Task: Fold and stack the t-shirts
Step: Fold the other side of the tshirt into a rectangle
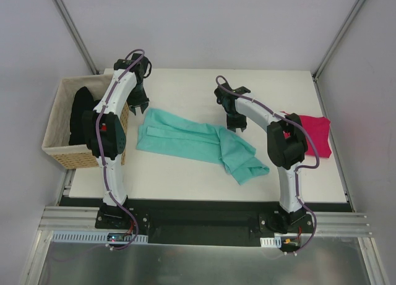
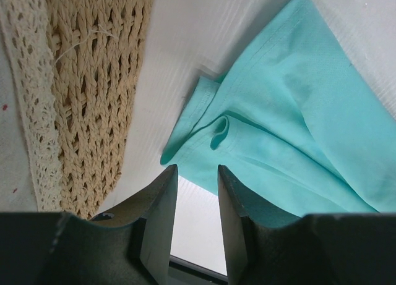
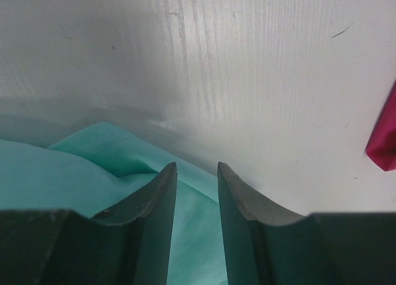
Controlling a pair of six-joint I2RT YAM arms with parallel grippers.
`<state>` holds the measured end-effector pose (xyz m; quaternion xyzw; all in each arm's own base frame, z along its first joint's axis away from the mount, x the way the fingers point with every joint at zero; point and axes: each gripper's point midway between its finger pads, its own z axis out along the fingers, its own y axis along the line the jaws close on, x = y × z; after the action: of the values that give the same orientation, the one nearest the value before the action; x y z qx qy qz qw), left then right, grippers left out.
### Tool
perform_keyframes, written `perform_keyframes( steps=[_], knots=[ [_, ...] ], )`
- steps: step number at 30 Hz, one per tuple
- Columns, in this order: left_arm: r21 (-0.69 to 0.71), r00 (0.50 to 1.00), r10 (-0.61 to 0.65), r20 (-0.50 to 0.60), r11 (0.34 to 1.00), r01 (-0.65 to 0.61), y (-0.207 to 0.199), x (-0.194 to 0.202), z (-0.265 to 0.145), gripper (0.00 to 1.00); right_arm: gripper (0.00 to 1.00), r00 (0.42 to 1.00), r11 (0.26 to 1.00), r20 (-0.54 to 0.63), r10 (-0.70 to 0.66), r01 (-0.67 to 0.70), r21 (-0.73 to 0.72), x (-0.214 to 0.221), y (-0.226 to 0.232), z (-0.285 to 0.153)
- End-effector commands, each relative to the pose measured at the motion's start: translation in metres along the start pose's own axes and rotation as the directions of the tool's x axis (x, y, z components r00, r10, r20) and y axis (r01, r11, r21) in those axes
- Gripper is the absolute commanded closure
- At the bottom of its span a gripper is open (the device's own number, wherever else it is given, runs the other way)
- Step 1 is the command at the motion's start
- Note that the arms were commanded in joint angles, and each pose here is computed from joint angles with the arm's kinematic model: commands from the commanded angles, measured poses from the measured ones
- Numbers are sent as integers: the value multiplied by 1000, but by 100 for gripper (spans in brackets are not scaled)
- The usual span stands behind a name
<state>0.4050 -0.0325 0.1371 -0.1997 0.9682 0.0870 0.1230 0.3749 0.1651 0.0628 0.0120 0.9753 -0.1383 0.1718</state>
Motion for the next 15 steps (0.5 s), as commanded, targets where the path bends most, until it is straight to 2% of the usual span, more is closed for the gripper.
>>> perform_keyframes(
  steps=[1,15],
  knots=[
    [-34,1000,-26,-12,999,26,10,5,-3,68,64,1000,1000,-4,-2,2,-15,-1,4,-2],
    [-55,999,-37,-22,998,35,15,11,0,68,62,999,997,7,-33,34,-63,-6,24,-4]
  ],
)
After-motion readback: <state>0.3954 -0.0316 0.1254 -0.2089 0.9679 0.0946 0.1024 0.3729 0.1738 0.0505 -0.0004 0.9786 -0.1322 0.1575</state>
